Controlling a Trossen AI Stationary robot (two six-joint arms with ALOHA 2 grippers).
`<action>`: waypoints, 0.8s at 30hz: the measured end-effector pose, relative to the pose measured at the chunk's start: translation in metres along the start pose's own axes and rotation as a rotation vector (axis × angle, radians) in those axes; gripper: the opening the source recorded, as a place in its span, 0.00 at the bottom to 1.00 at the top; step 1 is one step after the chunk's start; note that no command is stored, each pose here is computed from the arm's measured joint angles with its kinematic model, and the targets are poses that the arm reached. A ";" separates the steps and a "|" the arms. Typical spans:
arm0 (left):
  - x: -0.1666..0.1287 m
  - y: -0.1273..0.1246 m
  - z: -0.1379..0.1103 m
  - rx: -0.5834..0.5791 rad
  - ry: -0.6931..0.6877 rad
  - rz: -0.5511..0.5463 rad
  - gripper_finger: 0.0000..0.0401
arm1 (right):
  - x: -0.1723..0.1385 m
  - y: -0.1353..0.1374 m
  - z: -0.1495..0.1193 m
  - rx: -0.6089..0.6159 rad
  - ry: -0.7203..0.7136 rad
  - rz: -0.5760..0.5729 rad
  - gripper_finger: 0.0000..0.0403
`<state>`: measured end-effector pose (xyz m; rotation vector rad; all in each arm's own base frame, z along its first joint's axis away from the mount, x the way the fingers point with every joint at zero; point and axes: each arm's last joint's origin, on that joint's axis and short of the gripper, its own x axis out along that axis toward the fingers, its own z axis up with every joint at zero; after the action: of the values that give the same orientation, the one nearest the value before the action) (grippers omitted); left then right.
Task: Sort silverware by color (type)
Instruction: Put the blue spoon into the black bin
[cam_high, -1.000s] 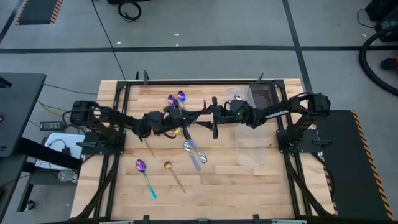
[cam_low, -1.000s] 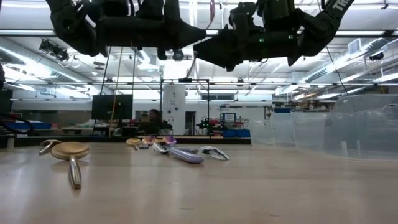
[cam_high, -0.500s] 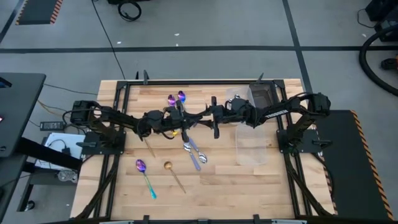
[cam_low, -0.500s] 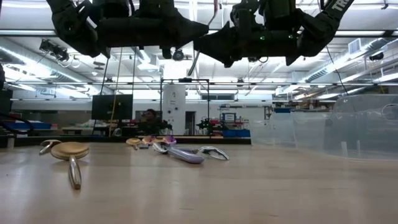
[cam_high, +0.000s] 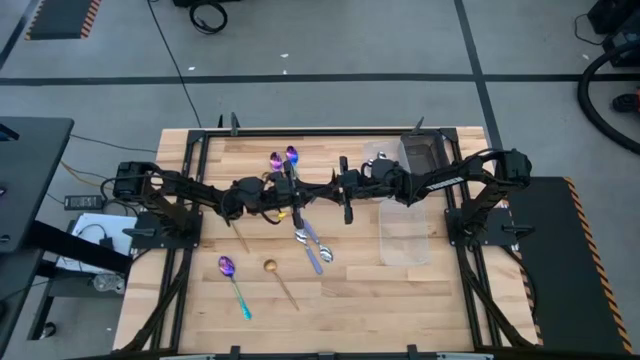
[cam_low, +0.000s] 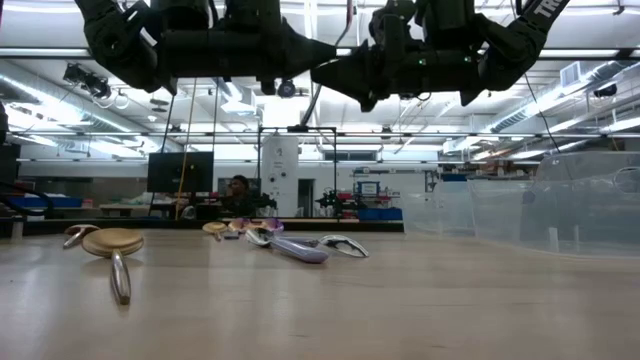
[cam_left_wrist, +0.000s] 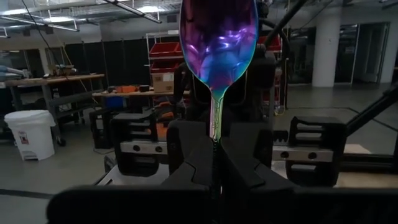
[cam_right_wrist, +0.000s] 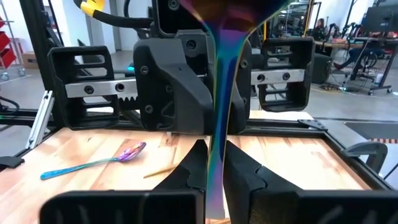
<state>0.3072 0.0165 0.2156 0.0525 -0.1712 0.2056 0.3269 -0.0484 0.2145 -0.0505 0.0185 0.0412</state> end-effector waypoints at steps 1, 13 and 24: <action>0.000 0.000 0.000 0.001 0.004 0.000 0.05 | 0.000 0.000 0.000 0.004 0.004 -0.001 0.08; -0.001 0.001 -0.004 0.018 0.089 0.090 0.37 | -0.001 -0.002 -0.010 0.033 0.104 -0.043 0.09; -0.011 -0.006 -0.005 0.091 0.227 0.212 0.60 | -0.003 -0.001 -0.021 0.075 0.219 -0.055 0.09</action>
<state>0.2983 0.0090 0.2088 0.1009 0.0593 0.4289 0.3239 -0.0508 0.1937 0.0200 0.2377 -0.0199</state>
